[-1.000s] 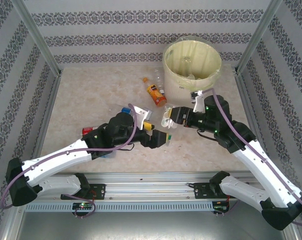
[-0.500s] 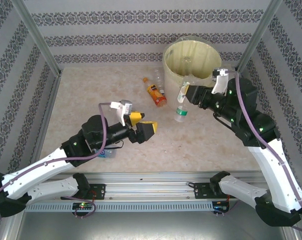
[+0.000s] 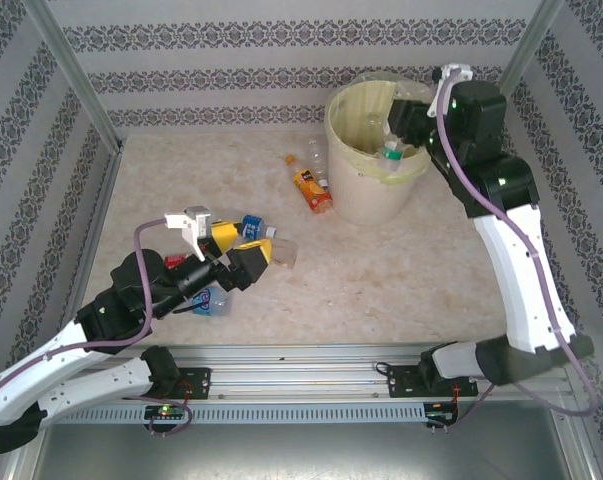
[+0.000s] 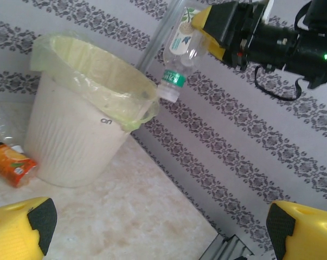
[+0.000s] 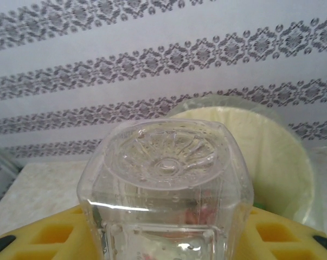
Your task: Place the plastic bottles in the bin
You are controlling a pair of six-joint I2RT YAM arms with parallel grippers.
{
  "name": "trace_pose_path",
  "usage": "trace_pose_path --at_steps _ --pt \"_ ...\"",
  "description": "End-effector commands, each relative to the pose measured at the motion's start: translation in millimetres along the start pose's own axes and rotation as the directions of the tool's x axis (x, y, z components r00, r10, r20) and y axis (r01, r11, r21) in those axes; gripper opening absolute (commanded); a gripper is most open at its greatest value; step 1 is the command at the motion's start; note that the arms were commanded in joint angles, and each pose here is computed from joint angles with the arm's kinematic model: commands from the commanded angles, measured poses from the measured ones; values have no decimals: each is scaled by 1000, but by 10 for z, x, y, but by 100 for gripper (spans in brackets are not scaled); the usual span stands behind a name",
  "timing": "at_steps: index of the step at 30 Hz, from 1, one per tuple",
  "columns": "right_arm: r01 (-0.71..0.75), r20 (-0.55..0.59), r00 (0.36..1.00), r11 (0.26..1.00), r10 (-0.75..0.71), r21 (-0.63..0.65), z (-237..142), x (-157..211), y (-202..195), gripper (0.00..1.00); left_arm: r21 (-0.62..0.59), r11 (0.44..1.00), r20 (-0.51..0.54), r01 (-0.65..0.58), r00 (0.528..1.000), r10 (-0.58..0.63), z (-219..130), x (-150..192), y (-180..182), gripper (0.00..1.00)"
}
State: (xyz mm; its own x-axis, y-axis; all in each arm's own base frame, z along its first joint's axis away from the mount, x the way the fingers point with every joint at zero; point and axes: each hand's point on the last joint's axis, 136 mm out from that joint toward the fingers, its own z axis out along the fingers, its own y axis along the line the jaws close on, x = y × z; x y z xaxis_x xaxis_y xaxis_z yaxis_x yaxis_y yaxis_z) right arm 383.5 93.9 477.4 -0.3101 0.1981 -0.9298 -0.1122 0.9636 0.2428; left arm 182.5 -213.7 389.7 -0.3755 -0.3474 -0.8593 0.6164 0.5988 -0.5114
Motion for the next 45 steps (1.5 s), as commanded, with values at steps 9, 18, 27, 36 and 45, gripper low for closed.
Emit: trace_pose_path --at_steps 9,18,27,36,45 --pt "-3 -92 996 1000 4 15 915 -191 -293 51 -122 990 -98 -67 994 55 -128 224 266 100" --pt "-48 -302 951 997 64 62 1471 385 -621 52 -161 985 -129 -67 991 47 -151 325 368 100" --pt "-52 -478 871 989 114 139 1712 1002 -899 54 -177 982 -151 -64 988 37 -132 430 429 100" --pt "-63 -488 862 984 137 166 1716 1047 -938 74 -186 981 -161 -54 987 23 -135 478 458 100" --pt "-70 -419 900 988 122 137 1355 688 -823 87 -190 981 -145 -36 989 8 -119 446 452 100"
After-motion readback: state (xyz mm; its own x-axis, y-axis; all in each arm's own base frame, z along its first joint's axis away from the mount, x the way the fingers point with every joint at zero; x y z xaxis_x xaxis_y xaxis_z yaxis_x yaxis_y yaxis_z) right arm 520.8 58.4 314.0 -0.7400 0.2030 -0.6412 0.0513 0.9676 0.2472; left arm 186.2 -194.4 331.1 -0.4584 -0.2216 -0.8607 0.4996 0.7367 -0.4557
